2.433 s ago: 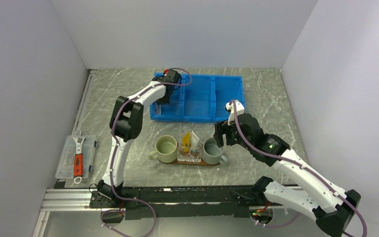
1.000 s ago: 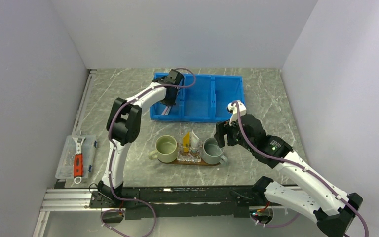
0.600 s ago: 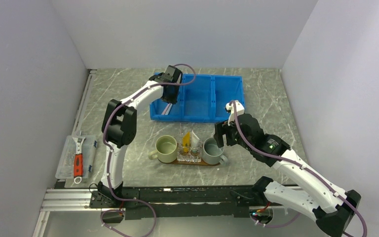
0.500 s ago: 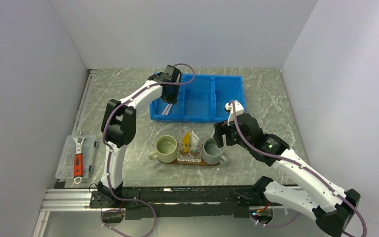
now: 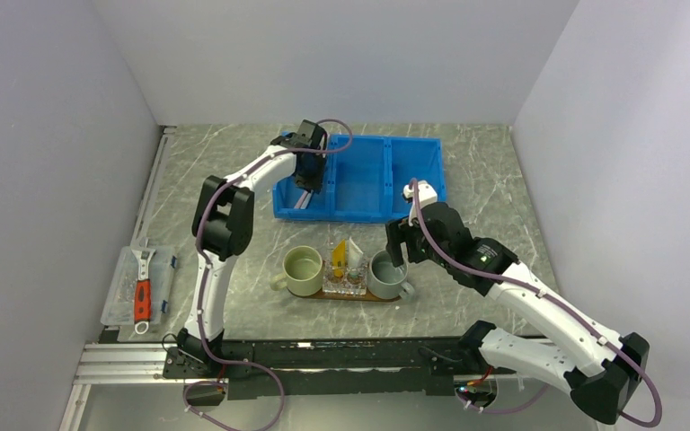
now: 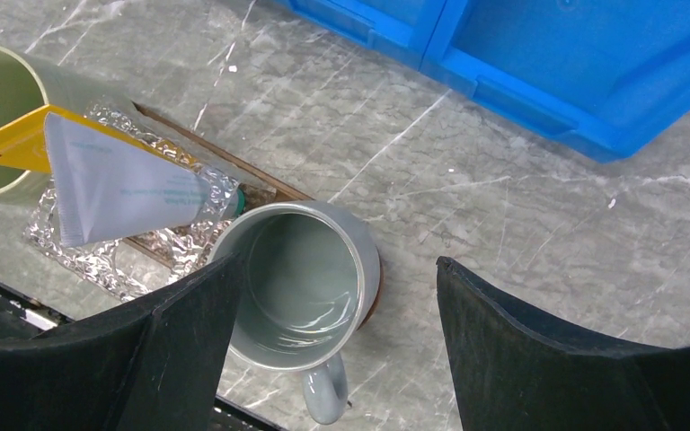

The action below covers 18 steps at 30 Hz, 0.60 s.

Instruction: Prepare toiletry sets of a toothbrush and toothpaste on the tray

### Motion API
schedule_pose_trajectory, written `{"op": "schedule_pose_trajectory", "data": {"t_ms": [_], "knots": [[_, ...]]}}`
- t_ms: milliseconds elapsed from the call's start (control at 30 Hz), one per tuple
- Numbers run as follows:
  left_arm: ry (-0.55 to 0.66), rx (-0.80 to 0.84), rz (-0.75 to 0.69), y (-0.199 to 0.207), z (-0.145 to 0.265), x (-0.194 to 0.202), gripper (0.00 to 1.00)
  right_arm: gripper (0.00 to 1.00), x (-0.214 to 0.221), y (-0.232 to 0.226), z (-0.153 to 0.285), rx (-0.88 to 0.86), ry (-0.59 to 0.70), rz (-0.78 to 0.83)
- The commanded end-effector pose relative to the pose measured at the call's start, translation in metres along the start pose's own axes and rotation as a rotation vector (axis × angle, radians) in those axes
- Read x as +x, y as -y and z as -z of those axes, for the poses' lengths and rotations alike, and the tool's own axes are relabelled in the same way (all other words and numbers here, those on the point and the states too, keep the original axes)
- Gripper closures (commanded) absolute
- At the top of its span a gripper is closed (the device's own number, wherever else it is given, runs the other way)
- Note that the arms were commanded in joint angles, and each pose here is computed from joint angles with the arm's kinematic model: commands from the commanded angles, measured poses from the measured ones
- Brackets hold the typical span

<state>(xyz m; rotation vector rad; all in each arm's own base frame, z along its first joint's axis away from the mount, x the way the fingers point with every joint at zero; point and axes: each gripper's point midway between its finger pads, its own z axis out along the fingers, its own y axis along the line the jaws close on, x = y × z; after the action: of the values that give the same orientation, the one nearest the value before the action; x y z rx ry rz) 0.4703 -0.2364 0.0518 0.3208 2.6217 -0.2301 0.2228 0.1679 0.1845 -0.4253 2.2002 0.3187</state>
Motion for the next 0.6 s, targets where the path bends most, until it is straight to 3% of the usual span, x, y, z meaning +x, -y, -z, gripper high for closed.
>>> {"op": "schedule_pose_trajectory", "data": {"t_ms": [0,567], "knots": [[0.042,0.017,-0.012,0.001,0.002,-0.019,0.66,0.2,-0.021,-0.003,0.005,-0.007,0.046,-0.019],[0.037,0.008,-0.017,-0.005,-0.011,-0.021,0.61,0.2,-0.02,-0.004,0.0,-0.007,0.03,-0.019]]}}
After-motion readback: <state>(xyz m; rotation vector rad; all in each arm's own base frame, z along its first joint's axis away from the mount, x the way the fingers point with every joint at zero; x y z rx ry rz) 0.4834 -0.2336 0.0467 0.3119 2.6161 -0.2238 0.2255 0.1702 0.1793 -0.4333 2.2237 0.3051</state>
